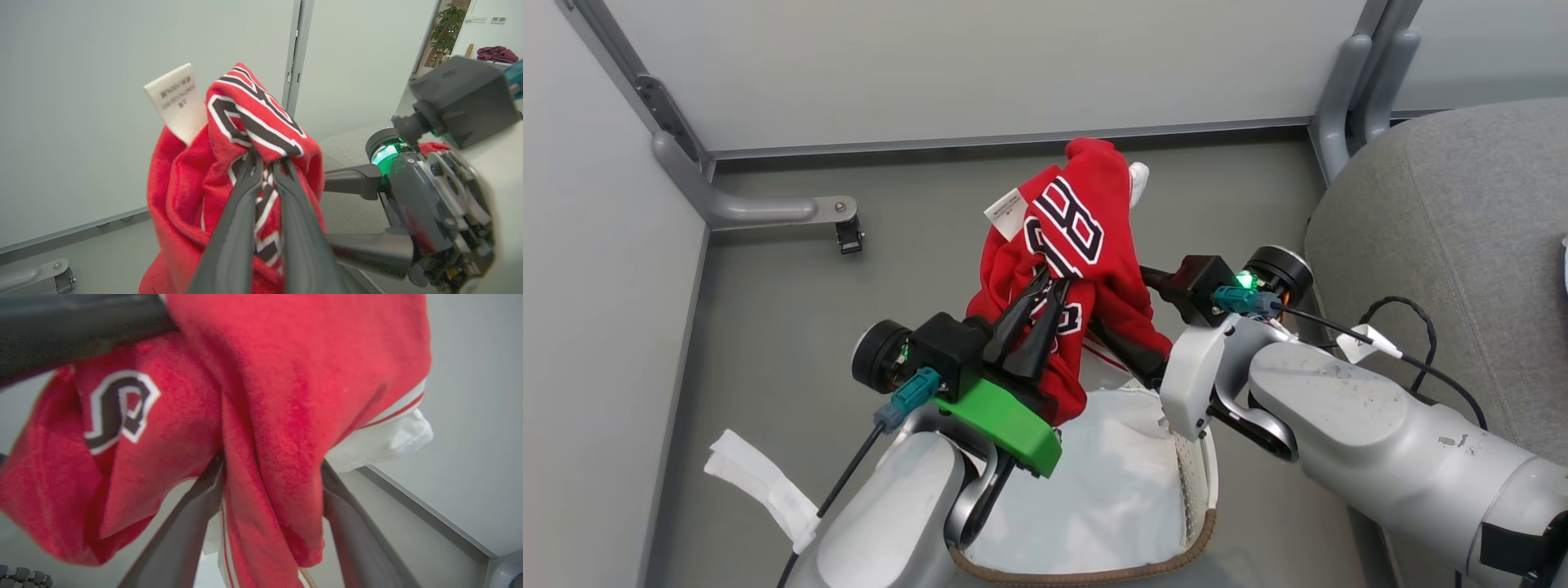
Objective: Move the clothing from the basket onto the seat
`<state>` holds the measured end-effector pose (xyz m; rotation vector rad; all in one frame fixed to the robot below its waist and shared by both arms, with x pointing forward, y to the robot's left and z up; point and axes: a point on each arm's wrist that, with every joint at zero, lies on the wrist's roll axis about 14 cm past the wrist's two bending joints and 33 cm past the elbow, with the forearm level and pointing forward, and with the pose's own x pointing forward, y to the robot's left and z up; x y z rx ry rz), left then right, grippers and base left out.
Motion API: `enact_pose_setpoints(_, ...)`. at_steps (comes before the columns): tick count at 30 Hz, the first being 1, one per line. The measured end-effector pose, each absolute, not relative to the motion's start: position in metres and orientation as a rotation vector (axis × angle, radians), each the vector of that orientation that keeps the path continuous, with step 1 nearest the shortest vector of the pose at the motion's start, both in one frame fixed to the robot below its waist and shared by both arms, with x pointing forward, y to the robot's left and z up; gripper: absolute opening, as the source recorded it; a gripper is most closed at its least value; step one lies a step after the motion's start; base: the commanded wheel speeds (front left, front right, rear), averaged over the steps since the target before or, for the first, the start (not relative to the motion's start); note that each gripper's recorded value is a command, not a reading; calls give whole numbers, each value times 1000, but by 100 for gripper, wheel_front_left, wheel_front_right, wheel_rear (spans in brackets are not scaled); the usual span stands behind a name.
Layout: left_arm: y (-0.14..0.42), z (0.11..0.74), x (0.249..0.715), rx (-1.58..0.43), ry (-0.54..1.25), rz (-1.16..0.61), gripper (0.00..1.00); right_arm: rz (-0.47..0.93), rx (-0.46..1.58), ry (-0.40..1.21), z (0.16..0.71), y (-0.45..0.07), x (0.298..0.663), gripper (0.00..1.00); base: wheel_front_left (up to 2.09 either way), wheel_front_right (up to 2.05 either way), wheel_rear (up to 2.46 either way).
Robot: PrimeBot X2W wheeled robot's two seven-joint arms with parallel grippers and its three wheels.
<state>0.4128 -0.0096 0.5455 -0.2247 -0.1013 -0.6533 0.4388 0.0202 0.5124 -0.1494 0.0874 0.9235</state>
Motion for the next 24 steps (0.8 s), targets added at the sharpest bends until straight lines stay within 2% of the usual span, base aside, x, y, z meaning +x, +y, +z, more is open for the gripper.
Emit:
enact_pose_setpoints(4,-9,542,409,-230,-87,-656,0,946,-135,104,509,33,439,100,0,0,0)
enact_pose_setpoints(5,-9,539,409,-229,-81,-654,0,952,-129,104,509,37,438,93,0,0,0)
enact_pose_setpoints(6,-7,537,409,-227,-74,-650,0,958,-126,103,509,40,438,44,0,0,0)
enact_pose_setpoints(7,-7,535,410,-227,-69,-648,0,962,-123,101,510,42,438,3,0,0,0)
enact_pose_setpoints(8,-6,534,410,-226,-64,-646,0,966,-122,96,511,44,438,0,0,0,0)
enact_pose_setpoints(16,-4,526,417,-217,-45,-628,0,906,-79,63,518,28,439,0,0,0,0)
enact_pose_setpoints(17,-4,526,418,-214,-45,-629,28,895,-77,60,519,25,440,0,0,0,0)
enact_pose_setpoints(18,-5,525,419,-203,-46,-630,68,880,-69,60,519,21,440,0,0,0,0)
enact_pose_setpoints(19,-6,524,420,-197,-46,-632,100,864,-59,61,518,17,440,0,0,0,0)
enact_pose_setpoints(24,-12,518,419,-189,-35,-642,100,778,-17,64,515,-8,440,0,0,0,0)
